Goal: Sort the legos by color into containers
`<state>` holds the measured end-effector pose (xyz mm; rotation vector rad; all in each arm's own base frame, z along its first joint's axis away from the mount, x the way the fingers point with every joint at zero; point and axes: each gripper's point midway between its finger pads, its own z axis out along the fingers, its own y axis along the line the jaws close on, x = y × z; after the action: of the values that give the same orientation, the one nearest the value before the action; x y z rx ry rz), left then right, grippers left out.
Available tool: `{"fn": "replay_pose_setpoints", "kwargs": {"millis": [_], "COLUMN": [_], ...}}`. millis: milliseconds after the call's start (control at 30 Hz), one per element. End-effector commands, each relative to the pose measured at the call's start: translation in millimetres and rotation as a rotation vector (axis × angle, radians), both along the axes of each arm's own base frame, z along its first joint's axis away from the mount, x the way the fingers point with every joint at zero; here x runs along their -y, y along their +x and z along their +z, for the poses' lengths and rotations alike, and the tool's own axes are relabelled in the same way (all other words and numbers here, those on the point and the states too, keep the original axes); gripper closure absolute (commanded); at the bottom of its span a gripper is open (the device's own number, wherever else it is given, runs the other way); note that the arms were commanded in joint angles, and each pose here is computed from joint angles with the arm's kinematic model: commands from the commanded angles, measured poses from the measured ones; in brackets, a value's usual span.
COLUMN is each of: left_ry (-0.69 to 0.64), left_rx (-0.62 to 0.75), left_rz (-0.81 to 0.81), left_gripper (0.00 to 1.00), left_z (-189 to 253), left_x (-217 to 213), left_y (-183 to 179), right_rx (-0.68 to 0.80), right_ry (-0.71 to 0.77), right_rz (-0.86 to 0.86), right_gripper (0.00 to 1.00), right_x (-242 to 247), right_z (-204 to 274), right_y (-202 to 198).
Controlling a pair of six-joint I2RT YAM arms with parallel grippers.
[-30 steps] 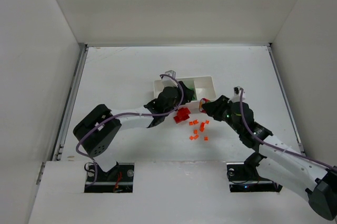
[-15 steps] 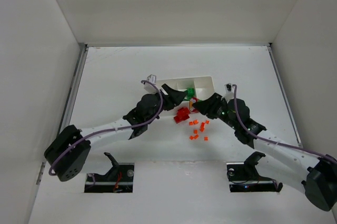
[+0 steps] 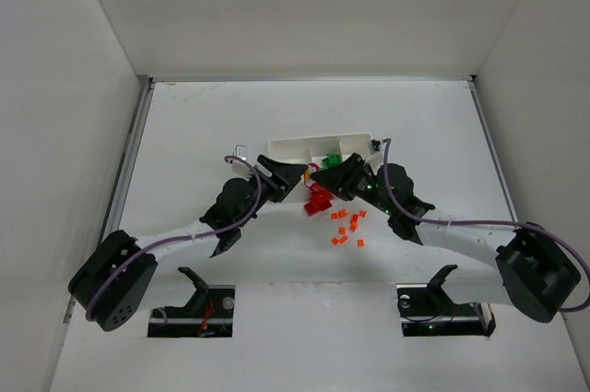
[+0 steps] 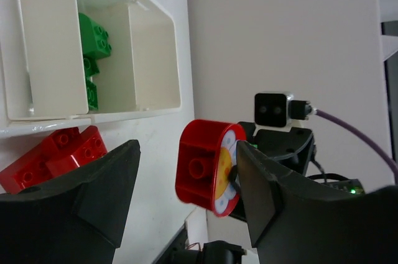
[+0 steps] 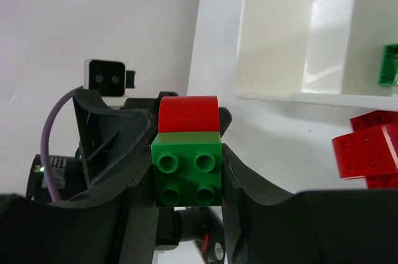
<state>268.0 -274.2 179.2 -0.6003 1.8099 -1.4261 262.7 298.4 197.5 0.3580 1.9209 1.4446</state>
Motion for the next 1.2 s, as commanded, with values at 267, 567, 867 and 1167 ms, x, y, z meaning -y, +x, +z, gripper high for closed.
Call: {"fn": "replay_pose_setpoints", "kwargs": {"millis": [267, 567, 867, 1167], "left_ry": [-0.219, -0.239, -0.239, -0.221], "left_rx": [0.087, 0.110, 0.115, 0.100], "left_rz": [-0.012, -0.009, -0.013, 0.012], "left_gripper": [0.45, 0.61, 0.84, 0.88], "left_z": [41, 50, 52, 42], "left_x": [-9, -11, -11, -21], "left_y": [5, 6, 2, 2], "right_rx": [0.069, 0.034, 0.001, 0.016], "right_ry": [0.263, 0.270, 0.272, 0.273], "right_rz": [0.103, 0.121, 0.108, 0.106], "right_gripper": [0.86, 0.85, 0.73, 0.46], "right_x": [-32, -42, -42, -36], "right_z": [62, 51, 41, 38], "right_y": [-10, -12, -9, -15]}}
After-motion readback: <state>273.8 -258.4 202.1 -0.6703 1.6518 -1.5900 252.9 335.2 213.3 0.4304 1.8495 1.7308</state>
